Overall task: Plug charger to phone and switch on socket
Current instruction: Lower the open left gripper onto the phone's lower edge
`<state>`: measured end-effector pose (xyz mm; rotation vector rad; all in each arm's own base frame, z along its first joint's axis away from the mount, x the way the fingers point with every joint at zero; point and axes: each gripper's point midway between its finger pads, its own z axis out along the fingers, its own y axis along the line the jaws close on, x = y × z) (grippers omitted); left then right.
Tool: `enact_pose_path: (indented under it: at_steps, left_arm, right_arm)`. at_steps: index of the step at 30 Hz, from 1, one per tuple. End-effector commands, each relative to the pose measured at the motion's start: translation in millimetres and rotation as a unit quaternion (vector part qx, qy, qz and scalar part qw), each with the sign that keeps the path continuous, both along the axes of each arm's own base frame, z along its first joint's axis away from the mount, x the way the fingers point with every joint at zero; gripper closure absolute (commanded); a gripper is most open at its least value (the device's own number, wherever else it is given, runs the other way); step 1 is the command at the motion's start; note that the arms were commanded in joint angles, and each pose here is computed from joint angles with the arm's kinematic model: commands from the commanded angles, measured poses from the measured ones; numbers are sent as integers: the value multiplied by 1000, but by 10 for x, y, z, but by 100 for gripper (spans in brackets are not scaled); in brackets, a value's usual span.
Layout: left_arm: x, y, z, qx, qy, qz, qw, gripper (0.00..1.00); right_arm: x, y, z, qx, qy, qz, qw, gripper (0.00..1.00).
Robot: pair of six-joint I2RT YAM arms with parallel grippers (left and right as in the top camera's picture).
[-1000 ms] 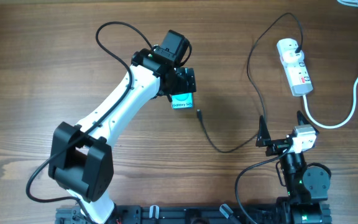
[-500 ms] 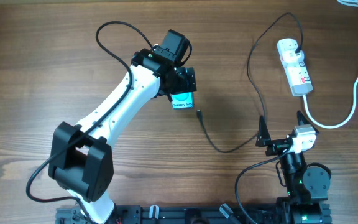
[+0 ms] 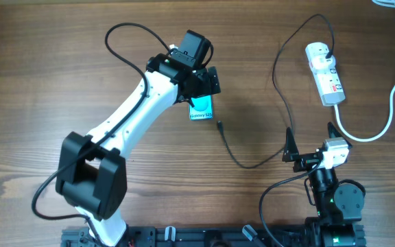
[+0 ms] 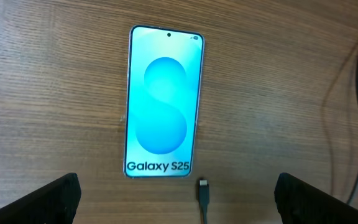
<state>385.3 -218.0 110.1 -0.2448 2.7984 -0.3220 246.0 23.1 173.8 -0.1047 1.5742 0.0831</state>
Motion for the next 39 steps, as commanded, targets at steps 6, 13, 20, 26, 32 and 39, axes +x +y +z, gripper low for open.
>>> enact_pose_path:
  at_steps: [6, 13, 20, 26, 32, 39]
  left_arm:
    - [81, -39, -220, 0, 12, 9, 1000, 0]
    - [92, -46, -378, 7, 24, 9, 1000, 0]
    - [157, 55, -508, 36, 20, 36, 999, 0]
    - [161, 50, -931, 55, 48, 28, 997, 0]
    - [147, 24, -1083, 77, 49, -33, 995, 0]
    - [136, 3, -1112, 82, 47, -37, 995, 0]
  right_arm:
    - [-1, 1, 7, -6, -3, -1, 1000, 0]
    - [-1, 1, 7, -6, -3, -1, 1000, 0]
    - [-2, 1, 9, -6, -3, -1, 1000, 0]
    - [-2, 1, 9, -6, -3, -1, 1000, 0]
    - [-2, 1, 9, -6, -3, -1, 1000, 0]
    - [-2, 1, 9, -6, -3, -1, 1000, 0]
